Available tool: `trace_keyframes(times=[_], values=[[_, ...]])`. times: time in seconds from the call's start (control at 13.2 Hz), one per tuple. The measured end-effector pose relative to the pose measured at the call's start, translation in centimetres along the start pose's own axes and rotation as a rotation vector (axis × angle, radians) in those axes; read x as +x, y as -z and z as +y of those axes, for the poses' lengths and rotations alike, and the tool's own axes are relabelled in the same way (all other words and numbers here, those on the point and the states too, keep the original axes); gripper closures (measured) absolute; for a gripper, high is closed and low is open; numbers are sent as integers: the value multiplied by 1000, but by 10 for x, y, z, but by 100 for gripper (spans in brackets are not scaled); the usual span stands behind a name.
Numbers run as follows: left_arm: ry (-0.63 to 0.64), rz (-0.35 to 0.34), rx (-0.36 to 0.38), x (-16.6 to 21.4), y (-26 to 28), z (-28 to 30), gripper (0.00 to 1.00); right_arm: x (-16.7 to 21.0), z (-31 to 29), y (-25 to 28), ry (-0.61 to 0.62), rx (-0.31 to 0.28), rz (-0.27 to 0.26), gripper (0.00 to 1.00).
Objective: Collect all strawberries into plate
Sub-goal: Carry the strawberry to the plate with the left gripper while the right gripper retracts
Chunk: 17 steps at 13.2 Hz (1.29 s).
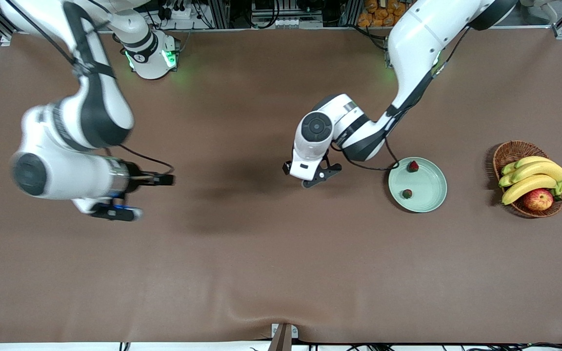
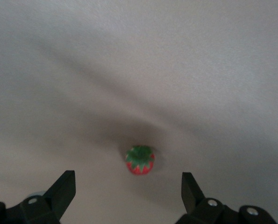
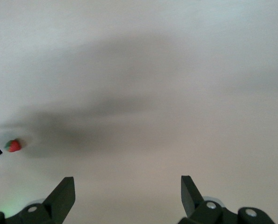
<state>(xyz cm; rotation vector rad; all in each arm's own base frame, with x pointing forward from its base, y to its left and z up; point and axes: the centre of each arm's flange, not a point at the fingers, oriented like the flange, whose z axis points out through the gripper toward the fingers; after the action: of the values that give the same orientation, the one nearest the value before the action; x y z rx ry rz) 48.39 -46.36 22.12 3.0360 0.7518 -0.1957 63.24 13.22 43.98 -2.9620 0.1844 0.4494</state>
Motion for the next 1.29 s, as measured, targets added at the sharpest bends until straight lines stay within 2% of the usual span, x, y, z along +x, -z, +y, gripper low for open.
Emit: trace_keyframes(times=[0.15,0.23,0.3,0.38,0.46,0.53,0.61,0.68,0.76,0.84,0.91,0.99,1.14,1.29], values=[[6,-3,-12,-2,-18,3,4,-11,47,45,35,-26,19,0],[5,-5,-15,-2,-24,4,13,-15,74,64,67,-23,31,0],[4,-6,-16,-1,-29,4,13,-17,105,80,105,-14,45,0],[-3,-3,-12,-1,-33,3,19,-18,135,91,138,-9,60,0],[-12,4,-7,-1,-36,3,32,-20,166,100,153,-23,73,0],[-16,6,-5,-2,-39,3,38,-23,189,108,153,-52,83,0],[-18,4,-6,-3,-41,3,38,-27,200,114,149,-86,89,0],[-18,2,-7,-3,-44,3,44,-30,203,119,146,-113,97,0],[-18,1,-8,-3,-45,4,44,-35,202,126,149,-128,107,0],[-18,1,-9,-3,-46,4,52,-39,201,131,150,-136,118,0],[-18,2,-12,-3,-45,4,64,-43,201,137,150,-146,127,0],[-15,5,-18,0,-42,5,67,-48,202,143,148,-158,138,0],[5,26,-34,20,-21,4,67,-58,201,158,150,-165,167,0],[13,65,-28,52,31,-8,67,-67,196,173,158,-165,197,0]])
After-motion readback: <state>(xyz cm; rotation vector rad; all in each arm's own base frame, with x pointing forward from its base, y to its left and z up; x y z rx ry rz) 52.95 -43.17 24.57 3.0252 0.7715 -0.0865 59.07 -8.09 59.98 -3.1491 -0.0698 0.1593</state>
